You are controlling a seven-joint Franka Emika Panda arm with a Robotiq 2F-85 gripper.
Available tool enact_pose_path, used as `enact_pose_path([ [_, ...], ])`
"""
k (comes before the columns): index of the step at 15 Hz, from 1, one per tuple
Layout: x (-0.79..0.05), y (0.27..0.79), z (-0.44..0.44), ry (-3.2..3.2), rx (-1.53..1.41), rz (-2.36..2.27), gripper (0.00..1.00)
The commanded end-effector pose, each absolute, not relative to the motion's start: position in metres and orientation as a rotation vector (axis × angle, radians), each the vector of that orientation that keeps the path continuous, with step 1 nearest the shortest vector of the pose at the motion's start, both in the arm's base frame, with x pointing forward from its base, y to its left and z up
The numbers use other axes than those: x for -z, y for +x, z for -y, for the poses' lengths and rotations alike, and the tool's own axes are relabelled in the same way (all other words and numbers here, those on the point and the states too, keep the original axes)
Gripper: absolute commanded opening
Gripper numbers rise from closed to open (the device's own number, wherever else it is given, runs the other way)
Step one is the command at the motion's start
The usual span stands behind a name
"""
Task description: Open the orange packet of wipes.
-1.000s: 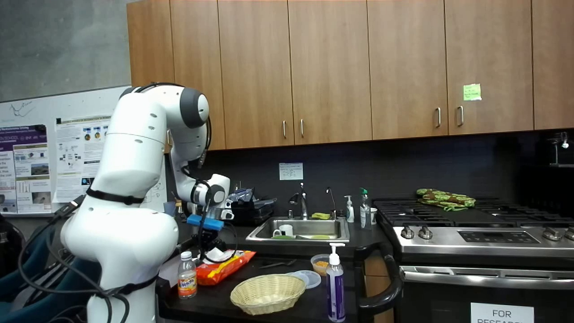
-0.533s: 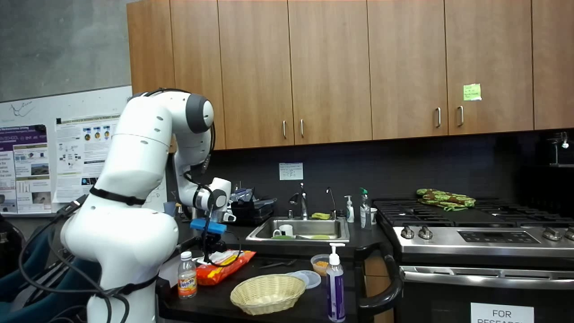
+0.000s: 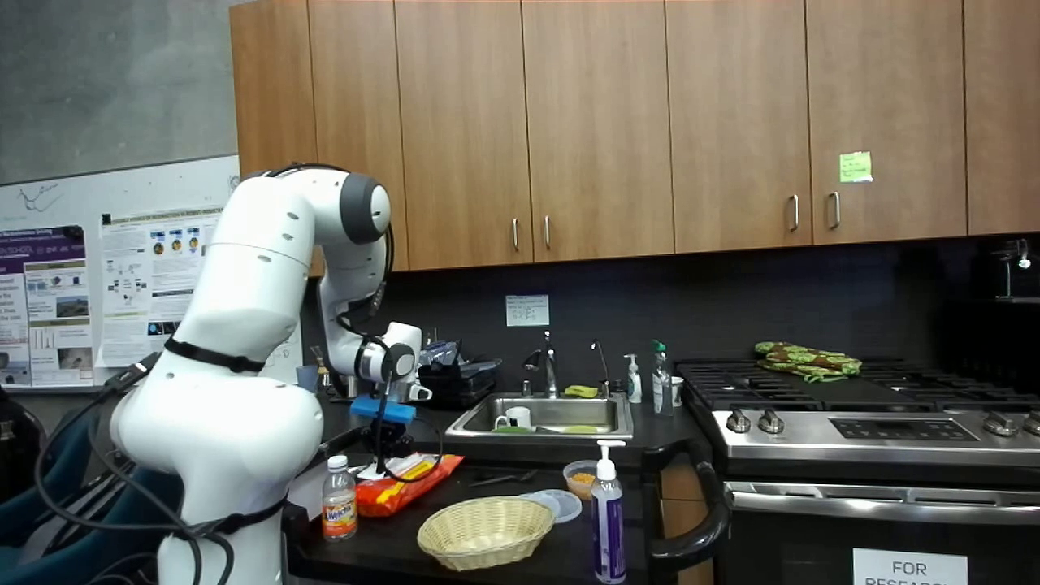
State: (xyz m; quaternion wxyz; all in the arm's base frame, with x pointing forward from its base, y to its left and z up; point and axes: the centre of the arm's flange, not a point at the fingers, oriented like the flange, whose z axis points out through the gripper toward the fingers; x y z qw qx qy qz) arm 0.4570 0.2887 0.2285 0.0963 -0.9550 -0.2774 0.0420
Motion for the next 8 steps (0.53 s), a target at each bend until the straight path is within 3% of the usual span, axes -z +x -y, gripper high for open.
enact_pose_path([
  [1, -0.262, 0.470, -0.281, -2.816, -0.078, 0.784, 0.00],
  [8, -0.331, 0.486, -0.235, -2.908, -0.025, 0.723, 0.00],
])
